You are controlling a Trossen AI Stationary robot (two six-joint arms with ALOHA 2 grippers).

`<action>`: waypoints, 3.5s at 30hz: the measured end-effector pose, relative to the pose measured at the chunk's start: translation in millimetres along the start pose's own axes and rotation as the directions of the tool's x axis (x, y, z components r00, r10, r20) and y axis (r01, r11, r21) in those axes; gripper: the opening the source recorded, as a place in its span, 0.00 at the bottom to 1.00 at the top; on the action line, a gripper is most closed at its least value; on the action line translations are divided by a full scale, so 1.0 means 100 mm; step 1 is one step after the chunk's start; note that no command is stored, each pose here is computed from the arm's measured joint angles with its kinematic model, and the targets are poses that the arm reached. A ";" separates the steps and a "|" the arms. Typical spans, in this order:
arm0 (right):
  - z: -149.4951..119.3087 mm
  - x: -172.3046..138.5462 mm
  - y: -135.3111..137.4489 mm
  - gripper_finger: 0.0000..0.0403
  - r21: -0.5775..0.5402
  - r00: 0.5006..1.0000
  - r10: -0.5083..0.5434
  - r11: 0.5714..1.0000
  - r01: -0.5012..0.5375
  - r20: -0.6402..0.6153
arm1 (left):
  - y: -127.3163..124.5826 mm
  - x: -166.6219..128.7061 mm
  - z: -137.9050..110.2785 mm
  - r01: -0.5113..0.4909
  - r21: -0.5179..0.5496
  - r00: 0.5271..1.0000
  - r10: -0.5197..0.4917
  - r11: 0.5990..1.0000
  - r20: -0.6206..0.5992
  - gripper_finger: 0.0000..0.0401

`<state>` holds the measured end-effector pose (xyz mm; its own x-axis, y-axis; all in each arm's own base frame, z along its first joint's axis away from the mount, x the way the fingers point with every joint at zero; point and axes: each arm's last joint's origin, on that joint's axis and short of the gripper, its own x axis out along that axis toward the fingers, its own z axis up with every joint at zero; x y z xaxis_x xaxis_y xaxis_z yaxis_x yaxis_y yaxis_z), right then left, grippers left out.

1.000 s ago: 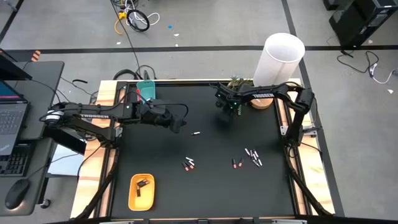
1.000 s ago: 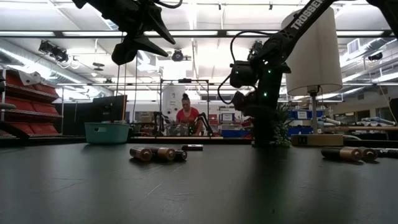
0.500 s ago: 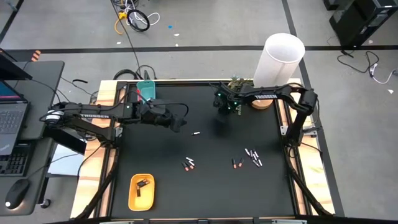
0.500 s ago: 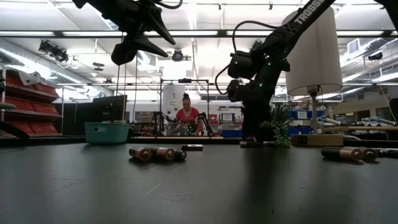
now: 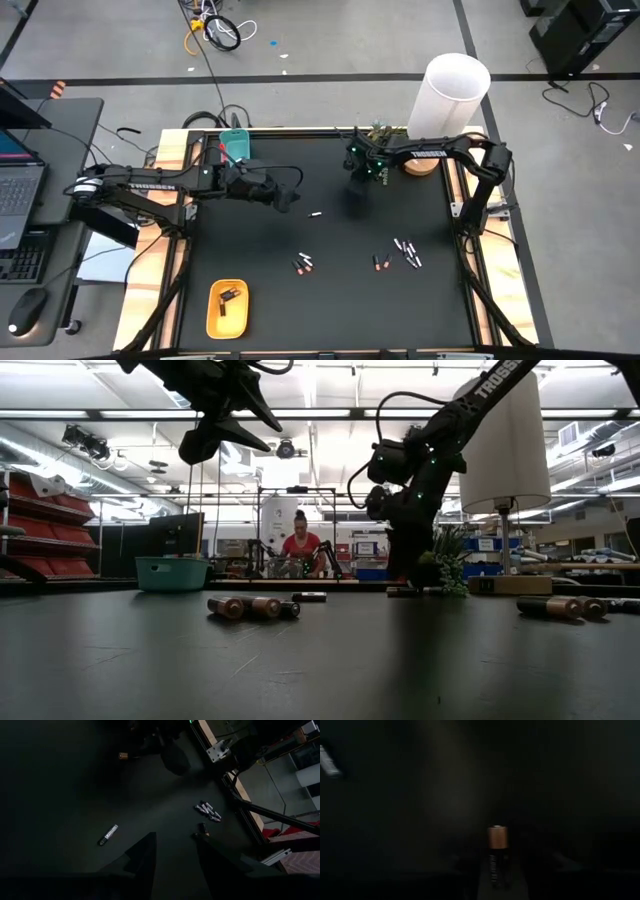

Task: Sort batteries
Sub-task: Put the black battery into the yellow bin

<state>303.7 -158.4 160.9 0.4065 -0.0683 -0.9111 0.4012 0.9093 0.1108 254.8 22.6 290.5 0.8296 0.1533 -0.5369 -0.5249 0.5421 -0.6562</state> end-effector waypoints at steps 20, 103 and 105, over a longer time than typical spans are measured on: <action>-0.23 0.20 0.06 0.33 -0.055 1.000 0.006 0.998 -0.005 0.012 | 0.00 0.00 0.00 -0.001 0.000 1.000 0.001 1.000 0.001 0.39; -0.35 0.13 0.20 0.06 -0.293 0.971 0.076 0.956 -0.007 0.227 | -0.01 0.00 0.02 -0.006 -0.005 0.999 0.007 1.000 0.052 0.39; -0.32 0.11 0.21 0.06 -0.294 0.970 0.076 0.956 -0.005 0.233 | -0.01 0.00 0.02 -0.007 -0.005 0.999 0.007 1.000 0.051 0.39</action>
<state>290.1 -127.0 140.0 0.6157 -0.0923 -0.7826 0.1400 0.9901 -0.0067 255.8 23.6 292.6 0.8346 0.1991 -0.5137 -0.5314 0.5368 -0.6553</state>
